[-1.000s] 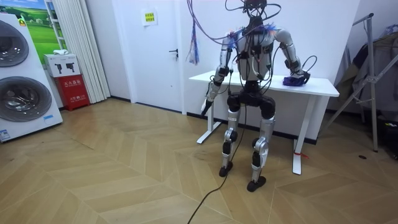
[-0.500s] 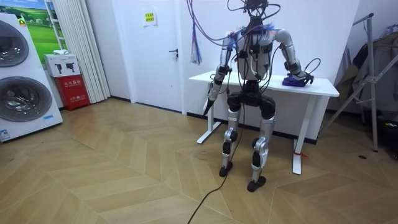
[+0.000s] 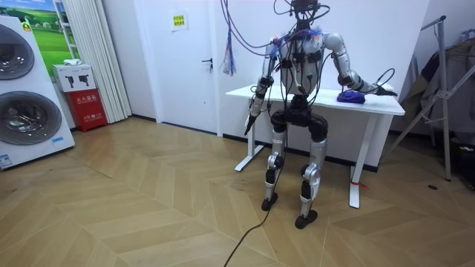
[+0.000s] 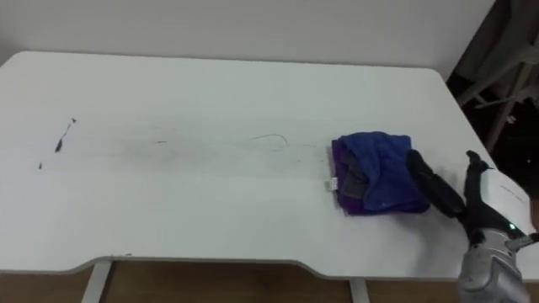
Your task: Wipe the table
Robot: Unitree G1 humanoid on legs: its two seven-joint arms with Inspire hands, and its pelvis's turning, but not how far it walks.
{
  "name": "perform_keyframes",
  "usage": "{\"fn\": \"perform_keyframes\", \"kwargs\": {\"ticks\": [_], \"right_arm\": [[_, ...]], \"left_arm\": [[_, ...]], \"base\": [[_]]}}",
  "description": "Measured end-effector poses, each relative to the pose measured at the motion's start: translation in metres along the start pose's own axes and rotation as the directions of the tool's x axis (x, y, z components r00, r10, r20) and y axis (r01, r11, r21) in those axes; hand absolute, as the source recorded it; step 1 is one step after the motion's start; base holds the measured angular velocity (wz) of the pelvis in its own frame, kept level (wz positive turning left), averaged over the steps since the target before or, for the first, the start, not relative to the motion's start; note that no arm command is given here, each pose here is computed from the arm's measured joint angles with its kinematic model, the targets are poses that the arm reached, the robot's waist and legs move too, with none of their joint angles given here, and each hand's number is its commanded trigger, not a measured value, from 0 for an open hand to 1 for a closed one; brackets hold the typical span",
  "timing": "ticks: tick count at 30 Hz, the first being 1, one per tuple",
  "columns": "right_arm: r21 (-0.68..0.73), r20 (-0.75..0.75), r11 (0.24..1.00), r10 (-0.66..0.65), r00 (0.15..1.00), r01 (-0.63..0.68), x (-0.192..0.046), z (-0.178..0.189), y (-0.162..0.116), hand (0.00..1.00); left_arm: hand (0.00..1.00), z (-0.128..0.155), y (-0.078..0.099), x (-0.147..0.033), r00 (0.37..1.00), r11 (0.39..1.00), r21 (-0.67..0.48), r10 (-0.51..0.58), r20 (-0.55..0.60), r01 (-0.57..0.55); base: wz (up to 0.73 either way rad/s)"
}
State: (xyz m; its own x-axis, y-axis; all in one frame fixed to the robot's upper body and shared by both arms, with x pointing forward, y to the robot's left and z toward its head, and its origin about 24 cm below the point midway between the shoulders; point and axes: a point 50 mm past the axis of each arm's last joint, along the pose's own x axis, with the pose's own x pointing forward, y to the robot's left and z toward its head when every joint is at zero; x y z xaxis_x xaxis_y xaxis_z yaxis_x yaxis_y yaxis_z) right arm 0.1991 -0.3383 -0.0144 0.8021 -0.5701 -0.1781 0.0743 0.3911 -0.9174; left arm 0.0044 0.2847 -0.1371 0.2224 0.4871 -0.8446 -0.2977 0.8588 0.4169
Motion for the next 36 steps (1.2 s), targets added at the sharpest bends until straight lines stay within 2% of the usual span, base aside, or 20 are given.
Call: {"fn": "perform_keyframes", "kwargs": {"ticks": [4,9,14,18,23,25,30,36], "right_arm": [[0.064,-0.071,0.995,-0.076,0.995,0.081,0.003,-0.015,-0.017,0.00],[0.095,-0.152,0.988,-0.103,0.983,0.119,0.004,-0.035,-0.026,0.00],[0.195,-0.337,0.971,-0.067,0.939,0.139,-0.004,-0.071,-0.021,0.00],[0.254,-0.474,0.957,-0.003,0.881,0.140,-0.018,-0.100,-0.007,0.00],[0.324,-0.634,0.933,0.091,0.768,0.157,-0.048,-0.137,0.011,0.00],[0.331,-0.717,0.933,0.150,0.680,0.143,-0.070,-0.157,0.022,0.00],[0.352,-0.797,0.923,0.209,0.566,0.155,-0.101,-0.179,0.031,0.00],[0.347,-0.845,0.937,0.298,0.444,0.031,-0.147,-0.197,0.052,0.00]], "left_arm": [[0.00,-0.011,0.005,-0.001,0.999,1.000,-0.023,0.016,-0.037,-0.017],[0.00,-0.018,0.012,-0.002,0.997,0.998,-0.053,0.035,-0.063,-0.038],[0.00,-0.020,0.017,-0.002,0.997,0.997,-0.065,0.048,-0.065,-0.053],[0.00,-0.021,0.019,-0.003,0.996,0.996,-0.073,0.056,-0.071,-0.061],[0.00,-0.022,0.024,-0.003,0.994,0.992,-0.096,0.073,-0.076,-0.080],[0.00,-0.024,0.023,-0.003,0.994,0.992,-0.095,0.072,-0.083,-0.080],[0.00,-0.036,0.022,-0.004,0.989,0.991,-0.106,0.064,-0.133,-0.078],[0.00,-0.037,0.019,-0.003,0.987,0.993,-0.100,0.052,-0.150,-0.068]], "base": [[-0.03],[0.00],[-0.04],[-0.02],[-0.03],[-0.05],[-0.05],[0.00]]}}
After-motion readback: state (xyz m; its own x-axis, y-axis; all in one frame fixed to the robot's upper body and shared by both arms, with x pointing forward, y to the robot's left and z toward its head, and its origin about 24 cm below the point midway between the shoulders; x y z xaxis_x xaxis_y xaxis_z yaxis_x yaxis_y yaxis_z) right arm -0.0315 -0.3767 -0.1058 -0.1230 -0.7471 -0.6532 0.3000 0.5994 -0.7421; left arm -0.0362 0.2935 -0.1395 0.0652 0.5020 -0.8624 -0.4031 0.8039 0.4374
